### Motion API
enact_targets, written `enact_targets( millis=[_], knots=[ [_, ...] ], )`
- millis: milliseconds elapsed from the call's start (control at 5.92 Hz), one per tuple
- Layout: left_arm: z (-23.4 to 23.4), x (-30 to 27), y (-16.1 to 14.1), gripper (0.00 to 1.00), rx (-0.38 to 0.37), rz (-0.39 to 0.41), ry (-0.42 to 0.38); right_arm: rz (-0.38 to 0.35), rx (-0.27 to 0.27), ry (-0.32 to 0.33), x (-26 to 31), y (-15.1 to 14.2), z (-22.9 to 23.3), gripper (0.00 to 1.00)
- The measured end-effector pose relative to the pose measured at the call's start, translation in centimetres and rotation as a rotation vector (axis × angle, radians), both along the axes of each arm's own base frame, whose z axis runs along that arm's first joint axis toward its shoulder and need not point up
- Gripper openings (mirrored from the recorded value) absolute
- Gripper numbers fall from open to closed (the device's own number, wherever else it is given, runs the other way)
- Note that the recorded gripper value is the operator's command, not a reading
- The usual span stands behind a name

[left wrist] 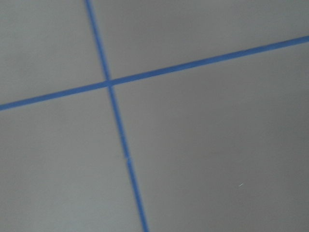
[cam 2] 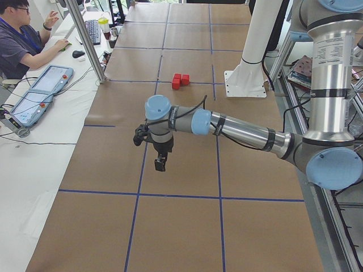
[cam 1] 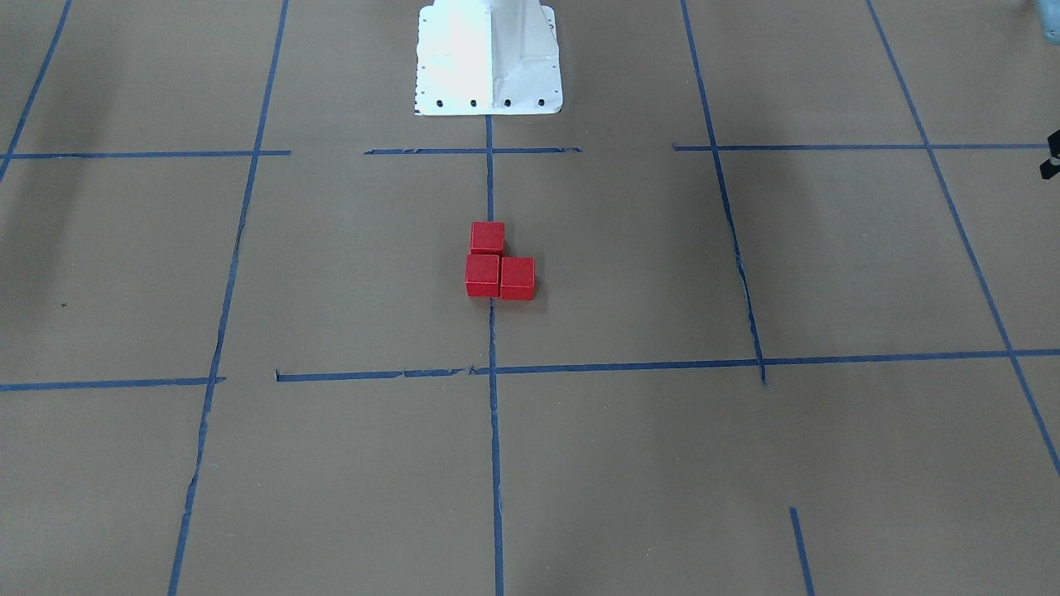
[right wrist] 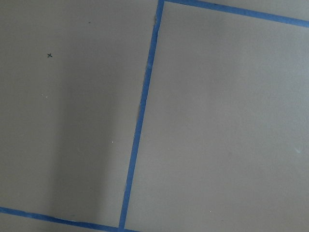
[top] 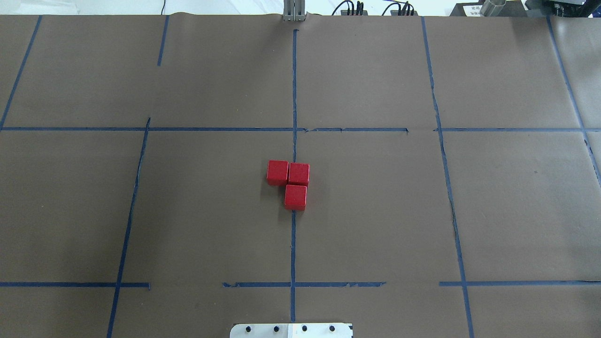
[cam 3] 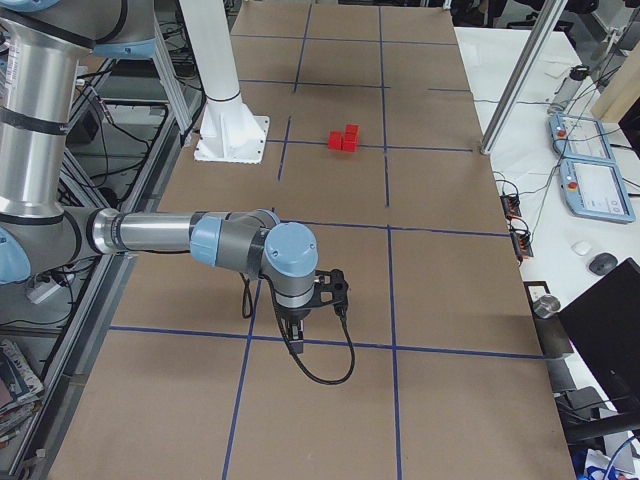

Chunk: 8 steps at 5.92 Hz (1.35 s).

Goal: Form red blocks into L shape at center

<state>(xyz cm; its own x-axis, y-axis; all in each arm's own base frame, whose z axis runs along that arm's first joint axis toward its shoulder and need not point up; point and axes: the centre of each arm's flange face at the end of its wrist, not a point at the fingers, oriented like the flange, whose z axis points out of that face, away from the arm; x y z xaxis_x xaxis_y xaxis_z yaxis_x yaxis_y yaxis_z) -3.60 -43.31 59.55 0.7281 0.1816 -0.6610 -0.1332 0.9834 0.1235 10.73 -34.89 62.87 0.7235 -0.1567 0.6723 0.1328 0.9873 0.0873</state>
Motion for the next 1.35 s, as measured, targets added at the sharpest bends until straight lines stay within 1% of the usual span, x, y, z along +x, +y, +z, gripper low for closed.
enact_targets(
  millis=[169,338,676,1351],
  knots=[
    [3.3,-1.0,2.9,1.00,-0.005,-0.012,0.000,0.024,0.005,0.004,-0.6,-0.5,-0.4,0.99],
    [4.8,-1.3,4.4,1.00,-0.012,-0.017,0.000,0.035,0.012,0.007,-1.5,-1.1,-0.8,0.99],
    [5.2,-1.3,5.0,1.00,-0.012,-0.020,0.000,0.026,0.013,0.008,-2.9,-1.5,-0.9,1.00],
    [4.3,-1.3,4.4,1.00,0.014,-0.016,0.000,0.017,0.020,0.005,-3.2,-1.5,-0.9,1.00]
  ],
)
